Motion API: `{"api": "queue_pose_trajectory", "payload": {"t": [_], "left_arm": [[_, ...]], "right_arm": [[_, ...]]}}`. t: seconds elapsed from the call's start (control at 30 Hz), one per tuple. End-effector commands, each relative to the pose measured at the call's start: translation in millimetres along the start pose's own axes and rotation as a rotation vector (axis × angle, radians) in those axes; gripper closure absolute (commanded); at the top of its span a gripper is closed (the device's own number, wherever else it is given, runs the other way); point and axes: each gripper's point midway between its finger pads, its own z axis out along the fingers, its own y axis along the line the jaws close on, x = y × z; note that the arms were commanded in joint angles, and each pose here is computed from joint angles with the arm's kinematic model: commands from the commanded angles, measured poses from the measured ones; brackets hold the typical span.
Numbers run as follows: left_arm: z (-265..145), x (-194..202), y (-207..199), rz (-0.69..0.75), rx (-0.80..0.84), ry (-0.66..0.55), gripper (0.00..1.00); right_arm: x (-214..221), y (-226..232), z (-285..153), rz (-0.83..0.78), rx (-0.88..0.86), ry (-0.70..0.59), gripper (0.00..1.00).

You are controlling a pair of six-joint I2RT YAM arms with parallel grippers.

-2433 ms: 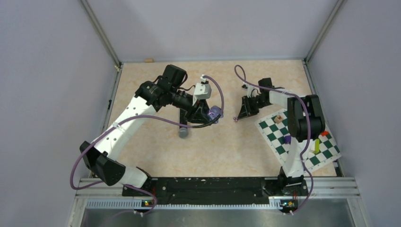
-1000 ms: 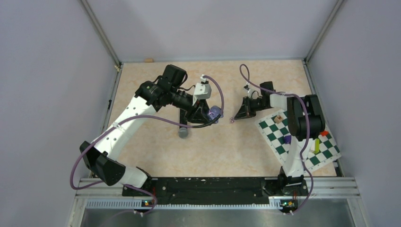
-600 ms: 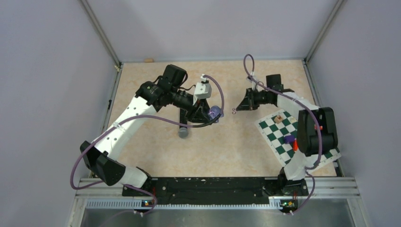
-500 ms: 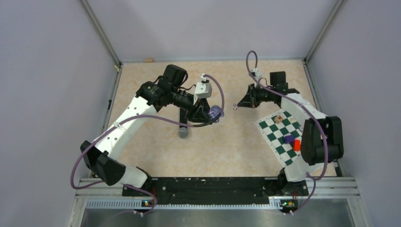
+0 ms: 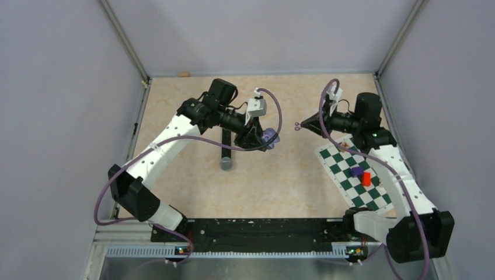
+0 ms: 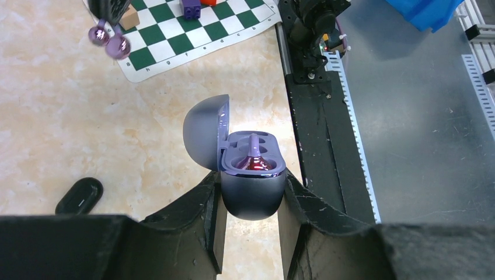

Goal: Insert the wireless bluetooth earbuds into the charging case
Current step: Insert the right earbud into the right side groove of the charging case.

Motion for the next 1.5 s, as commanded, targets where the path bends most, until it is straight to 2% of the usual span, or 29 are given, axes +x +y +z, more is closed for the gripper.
{"api": "queue_pose_trajectory", "payload": {"t": [0.0,0.47,0.8,1.2,1.47], "left_arm": [[4.2,-3.7,6.0,-0.001,0.008,-0.024,1.00],[13.9,7.5,17.6,-0.041,0.000,0.001,1.00],[18.4,10.8,23.0,-0.043,-0.023,0.023,1.00],[24.0,13.3,20.7,-0.045,-0.009,0.039,1.00],[26.4,12.7,18.2,-0.042,0.007,0.044,1.00]], "right_arm": [[-33.8,22.6,-13.6,-0.215,-0.017,-0.103,1.00],[-41.2,89.4,-3.7,-0.429,-0.155,-0.151,1.00],[-41.8,106.5,-7.3,-0.444,-0.219,-0.171,1.00],[-29.2,116.0,8.9,-0.410,-0.283,-0.153,1.00],[-23.1,114.1,15.5,-0.418,-0.274,-0.138,1.00]]}}
